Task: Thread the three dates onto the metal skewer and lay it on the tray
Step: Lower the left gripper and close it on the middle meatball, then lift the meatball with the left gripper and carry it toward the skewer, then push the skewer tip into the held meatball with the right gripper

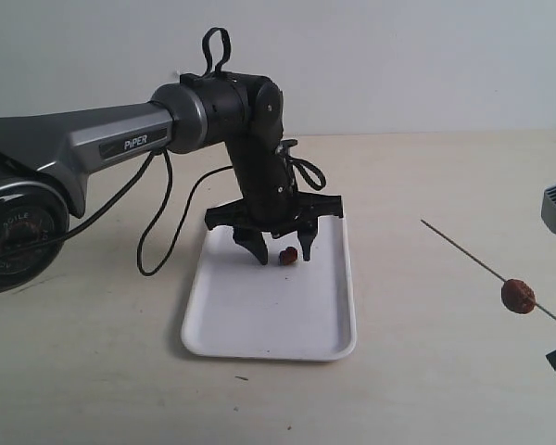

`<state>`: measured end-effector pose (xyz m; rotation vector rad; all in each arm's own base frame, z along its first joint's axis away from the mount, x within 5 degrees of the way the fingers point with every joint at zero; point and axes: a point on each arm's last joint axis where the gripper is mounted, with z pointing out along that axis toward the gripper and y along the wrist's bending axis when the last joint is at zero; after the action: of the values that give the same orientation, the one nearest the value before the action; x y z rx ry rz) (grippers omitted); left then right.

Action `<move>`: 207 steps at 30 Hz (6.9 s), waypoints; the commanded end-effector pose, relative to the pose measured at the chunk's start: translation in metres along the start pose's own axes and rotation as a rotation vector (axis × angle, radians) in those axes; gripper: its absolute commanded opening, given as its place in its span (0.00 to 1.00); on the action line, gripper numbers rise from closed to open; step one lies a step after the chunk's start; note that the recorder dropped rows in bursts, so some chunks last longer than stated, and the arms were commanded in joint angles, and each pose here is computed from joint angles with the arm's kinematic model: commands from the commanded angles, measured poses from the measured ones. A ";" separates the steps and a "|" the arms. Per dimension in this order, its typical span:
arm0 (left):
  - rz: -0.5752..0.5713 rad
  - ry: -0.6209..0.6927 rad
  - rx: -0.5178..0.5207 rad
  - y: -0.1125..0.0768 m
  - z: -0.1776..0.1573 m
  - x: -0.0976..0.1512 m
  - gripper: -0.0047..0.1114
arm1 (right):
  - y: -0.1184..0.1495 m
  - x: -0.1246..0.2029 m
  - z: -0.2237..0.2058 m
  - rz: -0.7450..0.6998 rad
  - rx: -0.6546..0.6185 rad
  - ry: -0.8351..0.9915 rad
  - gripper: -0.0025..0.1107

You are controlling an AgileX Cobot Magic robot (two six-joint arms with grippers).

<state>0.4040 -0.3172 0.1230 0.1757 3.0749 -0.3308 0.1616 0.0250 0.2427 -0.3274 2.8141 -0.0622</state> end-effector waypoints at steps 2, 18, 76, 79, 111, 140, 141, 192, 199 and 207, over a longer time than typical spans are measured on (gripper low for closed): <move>-0.014 -0.019 0.012 -0.001 0.002 -0.002 0.54 | -0.001 -0.002 -0.002 -0.002 0.008 -0.028 0.02; 0.019 0.017 -0.010 0.001 0.002 0.001 0.44 | -0.001 -0.002 -0.002 -0.013 0.009 -0.028 0.02; 0.019 0.019 -0.011 0.001 0.002 0.001 0.29 | -0.001 -0.003 -0.003 -0.013 0.009 -0.040 0.02; 0.023 0.019 -0.011 0.001 0.002 0.001 0.23 | -0.001 -0.003 -0.003 -0.013 0.009 -0.042 0.02; 1.148 -0.205 0.048 -0.024 -0.102 -0.003 0.23 | 0.020 0.005 -0.005 -0.037 -0.232 0.041 0.02; 1.810 -0.245 0.239 -0.029 -0.109 0.030 0.23 | 0.021 0.007 -0.005 -0.057 -0.245 0.067 0.02; 1.829 -0.232 0.244 -0.027 -0.109 0.034 0.23 | 0.021 0.007 -0.005 -0.057 -0.245 0.067 0.02; 2.613 -0.035 0.041 -0.007 -0.111 0.084 0.23 | 0.043 0.000 -0.013 -0.117 -0.494 -0.040 0.02; 2.615 -0.040 0.036 -0.008 -0.111 0.084 0.23 | 0.046 -0.004 -0.016 -0.119 -0.534 -0.085 0.02; 2.615 -0.046 0.038 -0.008 -0.111 0.084 0.23 | 0.043 -0.005 -0.012 -0.132 -0.500 -0.070 0.02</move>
<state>0.3184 -0.2910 0.2236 2.8439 0.5956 -0.0644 0.1512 0.0702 0.2508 -0.5995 2.7091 0.6518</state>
